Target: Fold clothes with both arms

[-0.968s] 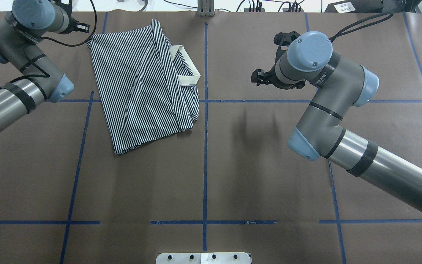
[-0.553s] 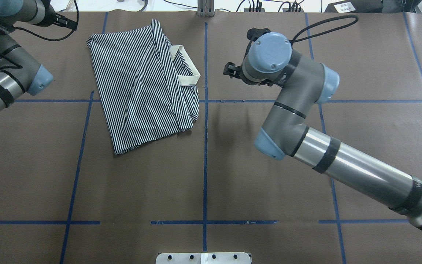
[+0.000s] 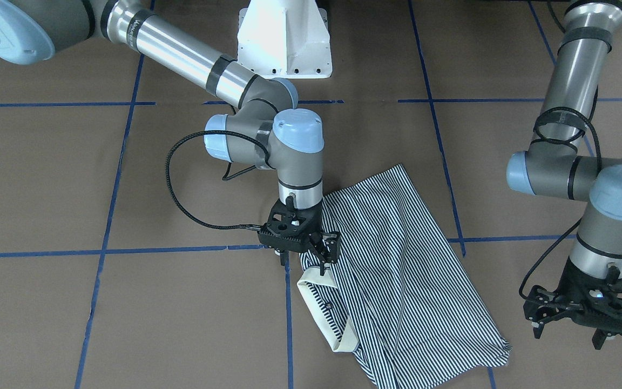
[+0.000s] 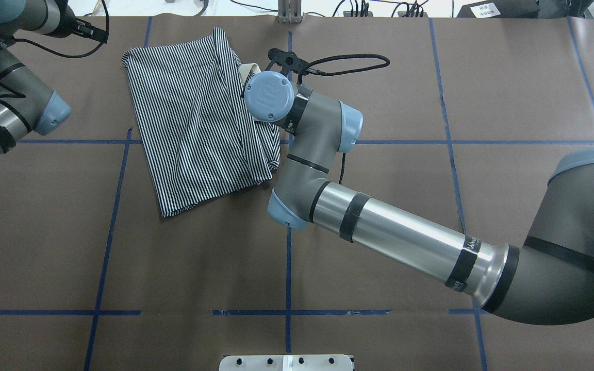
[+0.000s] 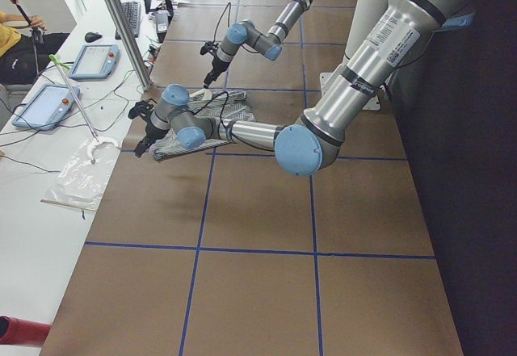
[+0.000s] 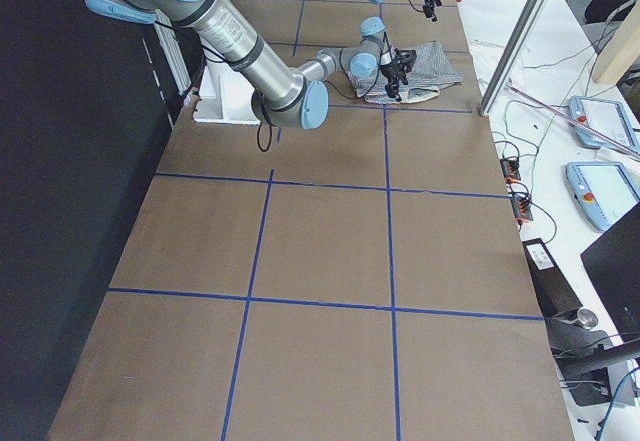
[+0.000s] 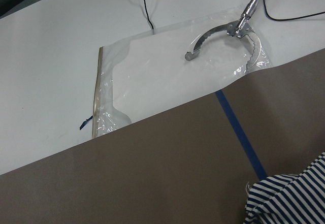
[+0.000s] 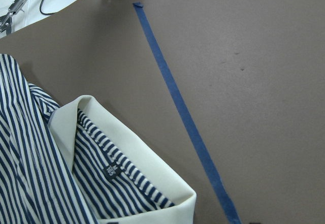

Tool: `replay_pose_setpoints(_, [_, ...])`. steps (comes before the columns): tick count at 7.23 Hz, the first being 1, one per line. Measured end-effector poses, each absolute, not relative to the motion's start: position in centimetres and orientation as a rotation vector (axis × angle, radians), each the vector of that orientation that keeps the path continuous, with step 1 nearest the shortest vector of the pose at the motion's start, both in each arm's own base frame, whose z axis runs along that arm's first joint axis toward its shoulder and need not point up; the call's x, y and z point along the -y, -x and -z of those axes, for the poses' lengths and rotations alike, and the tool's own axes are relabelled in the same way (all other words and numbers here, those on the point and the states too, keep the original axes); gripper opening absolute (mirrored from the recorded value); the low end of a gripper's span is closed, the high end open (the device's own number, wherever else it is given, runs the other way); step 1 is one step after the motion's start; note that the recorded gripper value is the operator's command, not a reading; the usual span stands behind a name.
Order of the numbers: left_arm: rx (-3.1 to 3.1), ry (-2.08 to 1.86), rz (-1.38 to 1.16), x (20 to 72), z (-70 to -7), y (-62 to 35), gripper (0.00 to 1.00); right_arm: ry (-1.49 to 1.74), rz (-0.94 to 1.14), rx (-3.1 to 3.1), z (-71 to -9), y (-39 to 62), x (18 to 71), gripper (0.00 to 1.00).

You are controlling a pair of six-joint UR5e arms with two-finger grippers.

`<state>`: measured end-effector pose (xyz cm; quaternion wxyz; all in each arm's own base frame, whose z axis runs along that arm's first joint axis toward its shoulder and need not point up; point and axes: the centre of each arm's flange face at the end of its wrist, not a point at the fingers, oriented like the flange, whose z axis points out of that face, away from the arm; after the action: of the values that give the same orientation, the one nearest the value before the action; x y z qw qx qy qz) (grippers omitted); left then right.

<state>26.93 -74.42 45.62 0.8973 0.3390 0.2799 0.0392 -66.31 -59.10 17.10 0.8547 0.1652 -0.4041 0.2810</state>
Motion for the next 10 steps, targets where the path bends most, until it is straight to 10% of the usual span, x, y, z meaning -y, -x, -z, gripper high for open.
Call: replay_pose_setpoints(10, [-0.58,-0.701,-0.082,74.2,-45.9,-27.0,1.0,-0.381,-0.616,0.844,-17.8,69.4,59.1,0.51])
